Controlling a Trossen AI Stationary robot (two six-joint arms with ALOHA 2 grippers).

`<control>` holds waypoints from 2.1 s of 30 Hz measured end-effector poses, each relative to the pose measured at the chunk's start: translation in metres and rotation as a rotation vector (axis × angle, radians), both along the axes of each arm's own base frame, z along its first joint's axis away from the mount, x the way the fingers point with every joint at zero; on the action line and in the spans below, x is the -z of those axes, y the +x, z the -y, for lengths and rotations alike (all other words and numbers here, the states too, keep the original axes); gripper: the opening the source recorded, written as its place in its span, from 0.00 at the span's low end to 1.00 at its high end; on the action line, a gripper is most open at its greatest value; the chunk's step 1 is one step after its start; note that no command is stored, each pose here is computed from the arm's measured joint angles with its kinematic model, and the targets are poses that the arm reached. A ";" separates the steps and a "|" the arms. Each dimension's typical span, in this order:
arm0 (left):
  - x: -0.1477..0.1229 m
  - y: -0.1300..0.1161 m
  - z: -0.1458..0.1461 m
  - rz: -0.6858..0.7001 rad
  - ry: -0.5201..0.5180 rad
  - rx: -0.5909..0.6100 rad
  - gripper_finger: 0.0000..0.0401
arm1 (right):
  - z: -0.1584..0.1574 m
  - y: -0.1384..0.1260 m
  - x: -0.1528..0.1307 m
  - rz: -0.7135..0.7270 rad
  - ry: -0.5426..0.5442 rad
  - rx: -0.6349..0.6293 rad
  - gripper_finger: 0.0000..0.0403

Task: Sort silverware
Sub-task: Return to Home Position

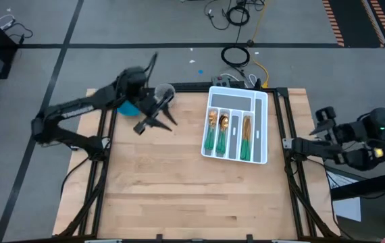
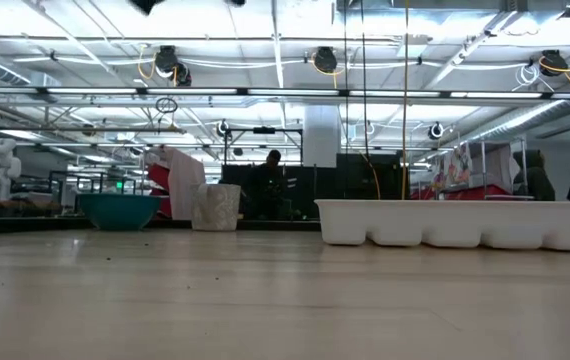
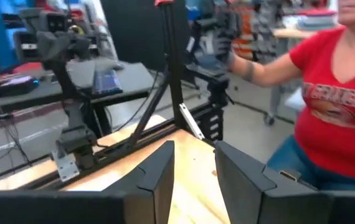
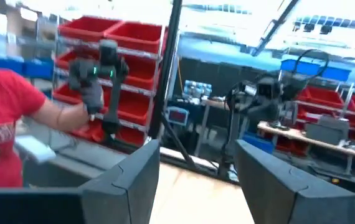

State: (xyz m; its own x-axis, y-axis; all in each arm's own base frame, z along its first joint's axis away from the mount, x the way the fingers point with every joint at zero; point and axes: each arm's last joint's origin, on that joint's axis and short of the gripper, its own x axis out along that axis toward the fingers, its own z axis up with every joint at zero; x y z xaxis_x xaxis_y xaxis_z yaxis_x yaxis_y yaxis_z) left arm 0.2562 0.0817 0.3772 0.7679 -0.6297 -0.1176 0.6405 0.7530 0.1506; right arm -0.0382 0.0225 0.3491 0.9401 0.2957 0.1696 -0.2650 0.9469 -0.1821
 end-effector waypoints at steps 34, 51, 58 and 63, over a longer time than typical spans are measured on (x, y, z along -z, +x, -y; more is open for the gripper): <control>0.187 -0.112 0.088 0.328 -0.314 -0.208 0.31 | 0.015 0.129 0.155 0.002 0.130 -0.303 0.49; 0.195 -0.110 0.103 0.338 -0.158 -0.147 0.31 | 0.008 0.131 0.172 -0.122 0.025 -0.385 0.49; 0.216 -0.107 0.105 0.116 -0.131 -0.153 0.31 | 0.008 0.131 0.177 -0.179 0.039 -0.409 0.49; 0.211 -0.108 0.110 0.214 -0.072 -0.115 0.31 | 0.008 0.131 0.177 -0.178 0.036 -0.407 0.49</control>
